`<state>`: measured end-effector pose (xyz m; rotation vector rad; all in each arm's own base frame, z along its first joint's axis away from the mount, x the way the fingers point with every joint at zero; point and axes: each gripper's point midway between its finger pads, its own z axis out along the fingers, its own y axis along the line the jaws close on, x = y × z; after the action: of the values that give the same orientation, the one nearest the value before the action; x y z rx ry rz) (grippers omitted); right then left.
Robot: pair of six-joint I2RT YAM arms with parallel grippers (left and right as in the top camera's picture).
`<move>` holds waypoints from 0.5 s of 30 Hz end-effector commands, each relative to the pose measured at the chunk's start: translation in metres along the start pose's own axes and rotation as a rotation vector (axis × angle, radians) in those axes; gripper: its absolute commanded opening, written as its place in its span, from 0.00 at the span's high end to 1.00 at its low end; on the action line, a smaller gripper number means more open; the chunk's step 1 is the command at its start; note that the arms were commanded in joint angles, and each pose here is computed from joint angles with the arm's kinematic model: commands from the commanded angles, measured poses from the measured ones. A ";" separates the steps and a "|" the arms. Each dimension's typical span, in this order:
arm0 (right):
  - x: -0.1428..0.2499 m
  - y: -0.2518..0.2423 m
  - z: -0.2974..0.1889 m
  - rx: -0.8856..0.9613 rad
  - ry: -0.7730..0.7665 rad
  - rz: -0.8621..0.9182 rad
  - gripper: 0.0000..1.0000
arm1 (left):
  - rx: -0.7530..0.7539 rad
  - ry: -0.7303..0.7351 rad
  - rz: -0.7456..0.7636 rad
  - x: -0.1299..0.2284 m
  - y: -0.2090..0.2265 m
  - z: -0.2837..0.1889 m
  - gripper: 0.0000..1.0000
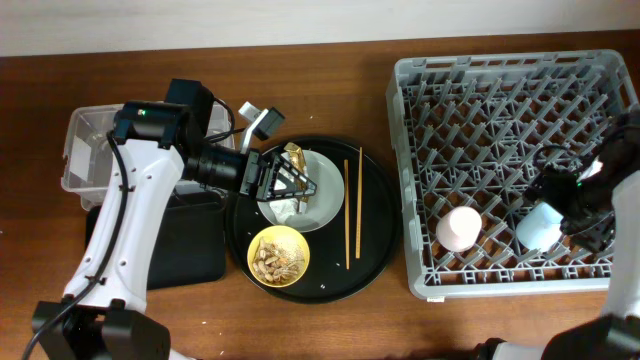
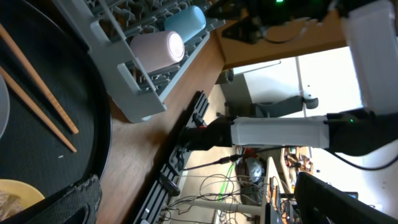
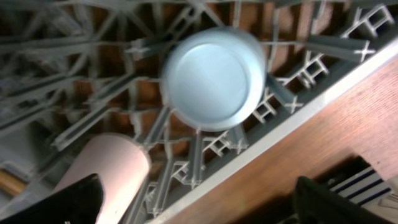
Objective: Sort waste into correct bins and load items into the dishwasher rack
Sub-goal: 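Place the blue cup in the dish rack with the right gripper, then grasp the yellow bowl with the left gripper and carry it left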
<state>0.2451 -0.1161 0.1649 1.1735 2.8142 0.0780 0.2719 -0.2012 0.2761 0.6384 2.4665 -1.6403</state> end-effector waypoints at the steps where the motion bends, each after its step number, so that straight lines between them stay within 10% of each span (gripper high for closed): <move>1: 0.004 0.039 -0.063 -0.249 -0.137 -0.161 0.06 | -0.035 0.009 0.015 0.001 0.004 -0.001 0.07; 5: 0.052 0.093 -0.147 -0.670 -0.300 -0.420 0.05 | -0.466 0.149 -0.161 0.027 0.065 -0.001 0.27; 8: 0.074 0.087 -0.167 -0.676 -0.382 -0.448 0.04 | -1.079 0.182 -0.289 0.057 0.120 0.019 0.31; 15: 0.077 0.086 -0.165 -0.674 -0.359 -0.439 0.05 | -1.106 0.140 -0.380 0.108 0.180 0.080 0.55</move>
<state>0.2333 -0.0040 0.3281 0.3890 2.3566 0.6306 0.2340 -0.1949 0.0765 0.2652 3.1488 -0.1428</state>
